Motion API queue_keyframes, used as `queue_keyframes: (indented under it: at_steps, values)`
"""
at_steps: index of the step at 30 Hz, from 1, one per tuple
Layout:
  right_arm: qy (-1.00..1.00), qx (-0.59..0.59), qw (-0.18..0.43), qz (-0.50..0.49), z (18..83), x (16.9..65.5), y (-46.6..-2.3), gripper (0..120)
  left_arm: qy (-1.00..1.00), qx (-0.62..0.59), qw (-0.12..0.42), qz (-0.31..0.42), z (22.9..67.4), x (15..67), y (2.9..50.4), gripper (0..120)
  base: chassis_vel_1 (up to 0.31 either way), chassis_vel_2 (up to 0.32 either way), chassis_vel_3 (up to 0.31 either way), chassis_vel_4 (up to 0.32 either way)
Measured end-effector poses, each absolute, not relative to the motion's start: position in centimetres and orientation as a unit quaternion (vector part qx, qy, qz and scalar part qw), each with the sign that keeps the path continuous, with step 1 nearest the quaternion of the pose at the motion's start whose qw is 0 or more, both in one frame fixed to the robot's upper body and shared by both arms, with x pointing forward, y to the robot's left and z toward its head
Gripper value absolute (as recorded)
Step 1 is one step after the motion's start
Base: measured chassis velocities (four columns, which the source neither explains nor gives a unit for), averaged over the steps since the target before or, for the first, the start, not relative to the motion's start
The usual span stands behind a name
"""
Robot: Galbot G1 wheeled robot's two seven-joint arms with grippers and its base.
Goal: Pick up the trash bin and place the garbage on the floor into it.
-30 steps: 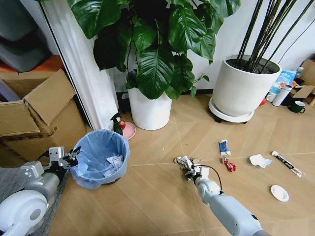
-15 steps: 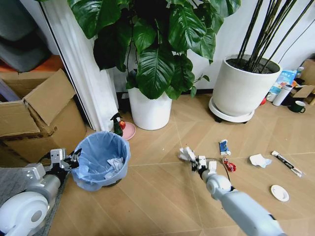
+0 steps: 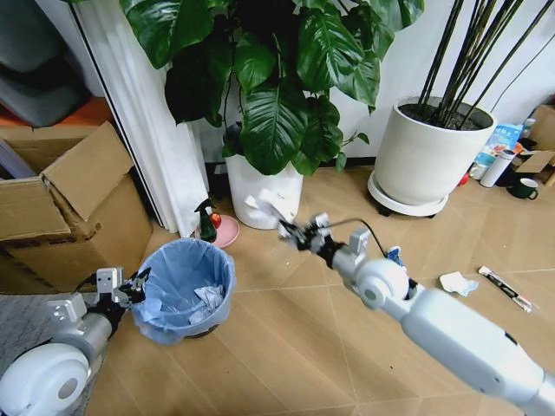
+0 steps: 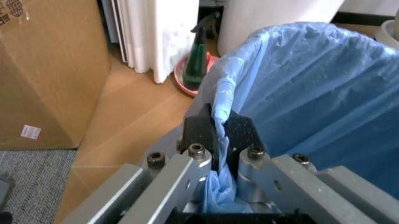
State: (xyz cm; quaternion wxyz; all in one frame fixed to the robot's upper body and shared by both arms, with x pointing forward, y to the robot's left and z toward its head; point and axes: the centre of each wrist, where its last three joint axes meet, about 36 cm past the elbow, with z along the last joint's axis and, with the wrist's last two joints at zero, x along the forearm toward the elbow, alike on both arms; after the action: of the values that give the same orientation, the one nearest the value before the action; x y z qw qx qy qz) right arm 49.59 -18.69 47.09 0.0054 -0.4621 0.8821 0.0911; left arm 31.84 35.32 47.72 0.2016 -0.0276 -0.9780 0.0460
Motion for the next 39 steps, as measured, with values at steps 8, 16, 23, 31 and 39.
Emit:
queue_keyframes:
  at_steps: [8,16,23,31,39]
  values:
    - [0.79,-0.591,0.078,0.139,47.9,51.5,-16.3,0,-0.978,-0.031,0.201,0.048,47.7,31.9,35.1,0,0.0,0.0,0.0,0.0]
    - [0.724,-0.676,0.054,0.127,49.6,52.7,-15.1,0,-0.977,-0.041,0.206,0.043,48.1,31.9,35.1,0,0.0,0.0,0.0,0.0]
    - [0.672,-0.737,-0.016,0.07,50.3,54.1,-14.6,0,-0.976,-0.056,0.206,0.04,48.8,31.6,34.3,0,0.0,0.0,0.0,0.0]
    - [0.634,-0.766,-0.101,-0.005,51.7,56.8,-13.7,0,-0.976,-0.067,0.205,0.039,49.5,31.4,33.8,0,0.0,0.0,0.0,0.0]
    - [0.636,-0.757,-0.137,-0.068,51.1,58.4,-13.7,17,-0.975,-0.072,0.208,0.043,49.6,31.1,33.4,0,0.0,0.0,0.0,0.0]
